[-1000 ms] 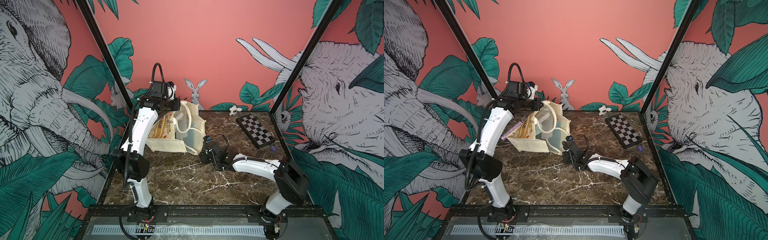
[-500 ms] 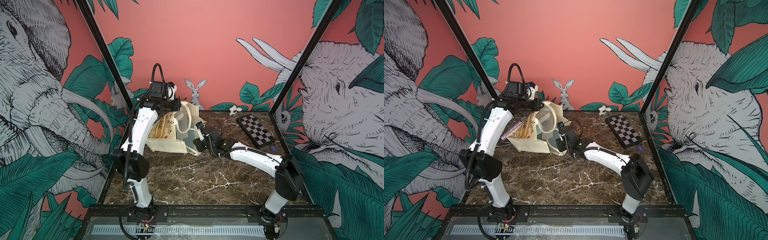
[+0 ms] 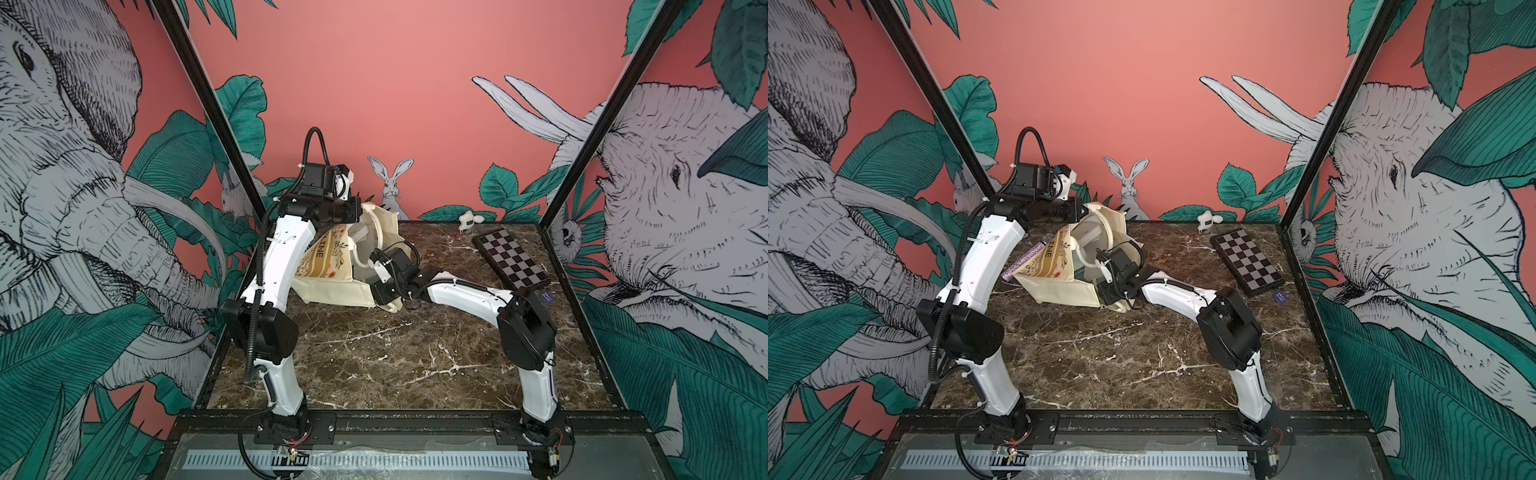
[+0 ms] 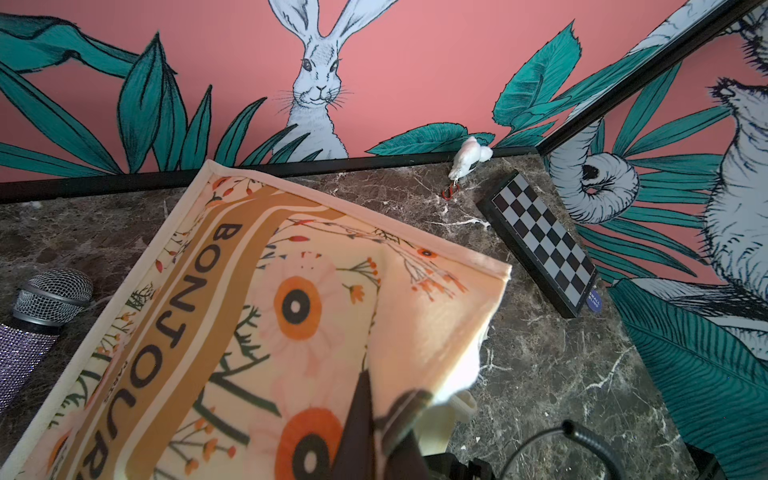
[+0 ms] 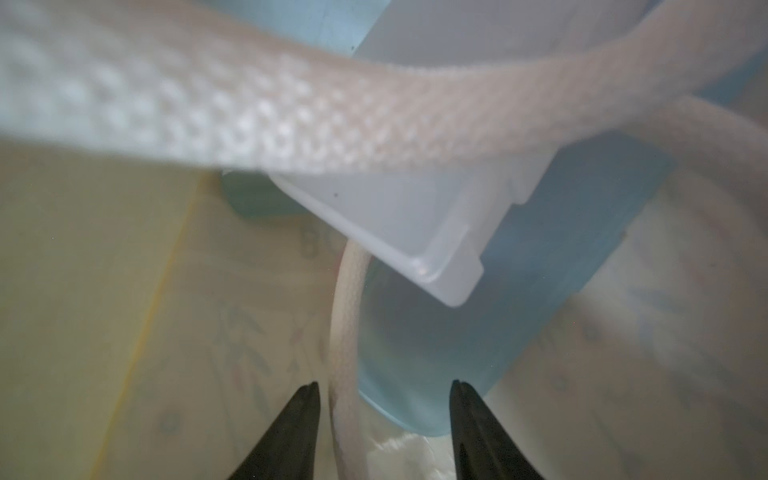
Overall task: Take out the pencil case from the canvas bag
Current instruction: Adjust the canvas bag at the center of the board.
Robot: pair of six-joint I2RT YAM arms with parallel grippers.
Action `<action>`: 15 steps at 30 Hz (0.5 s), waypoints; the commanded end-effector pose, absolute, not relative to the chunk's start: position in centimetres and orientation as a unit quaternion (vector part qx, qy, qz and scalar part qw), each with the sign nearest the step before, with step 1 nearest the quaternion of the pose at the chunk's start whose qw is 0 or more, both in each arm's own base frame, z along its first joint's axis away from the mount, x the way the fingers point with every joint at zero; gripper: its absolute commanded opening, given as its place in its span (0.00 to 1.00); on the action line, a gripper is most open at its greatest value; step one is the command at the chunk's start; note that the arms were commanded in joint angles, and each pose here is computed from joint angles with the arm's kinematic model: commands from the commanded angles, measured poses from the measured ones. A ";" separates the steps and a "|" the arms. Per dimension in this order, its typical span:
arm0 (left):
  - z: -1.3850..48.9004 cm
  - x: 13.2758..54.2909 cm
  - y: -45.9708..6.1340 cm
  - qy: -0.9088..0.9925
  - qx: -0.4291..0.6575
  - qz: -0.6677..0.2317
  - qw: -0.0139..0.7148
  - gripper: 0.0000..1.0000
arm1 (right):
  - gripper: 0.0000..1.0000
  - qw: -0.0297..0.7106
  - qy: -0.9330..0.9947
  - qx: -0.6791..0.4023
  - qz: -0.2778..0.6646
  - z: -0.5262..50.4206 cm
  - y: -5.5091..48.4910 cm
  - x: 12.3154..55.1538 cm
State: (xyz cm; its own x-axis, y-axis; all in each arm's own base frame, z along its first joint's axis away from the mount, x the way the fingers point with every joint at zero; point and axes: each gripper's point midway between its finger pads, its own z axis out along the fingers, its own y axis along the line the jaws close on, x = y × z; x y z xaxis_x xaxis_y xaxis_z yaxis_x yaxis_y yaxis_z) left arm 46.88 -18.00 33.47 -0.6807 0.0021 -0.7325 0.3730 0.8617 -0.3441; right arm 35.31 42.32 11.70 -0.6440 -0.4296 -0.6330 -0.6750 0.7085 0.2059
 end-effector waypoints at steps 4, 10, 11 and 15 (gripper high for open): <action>37.4 45.4 -17.7 0.861 0.117 -0.255 0.424 0.00 | 0.54 0.254 0.887 -0.323 0.213 10.1 43.5 35.8; 37.6 45.4 -17.5 0.861 0.115 -0.250 0.427 0.00 | 0.36 0.252 0.895 -0.317 0.188 9.8 42.9 36.3; 37.5 45.3 -17.5 0.862 0.115 -0.250 0.426 0.00 | 0.32 0.255 0.894 -0.317 0.188 10.0 42.8 36.2; 37.5 45.4 -17.4 0.863 0.114 -0.245 0.427 0.00 | 0.19 0.272 0.890 -0.311 0.193 12.0 42.2 36.0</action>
State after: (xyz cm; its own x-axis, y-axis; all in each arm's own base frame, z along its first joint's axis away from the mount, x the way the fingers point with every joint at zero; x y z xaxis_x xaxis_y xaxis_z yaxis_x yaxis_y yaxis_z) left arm 46.87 -17.99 33.44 -0.6816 0.0027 -0.7317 0.3725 0.8620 -0.3439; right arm 36.20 43.15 9.68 -0.6696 -0.4615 -0.5820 -0.6651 0.7213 0.1933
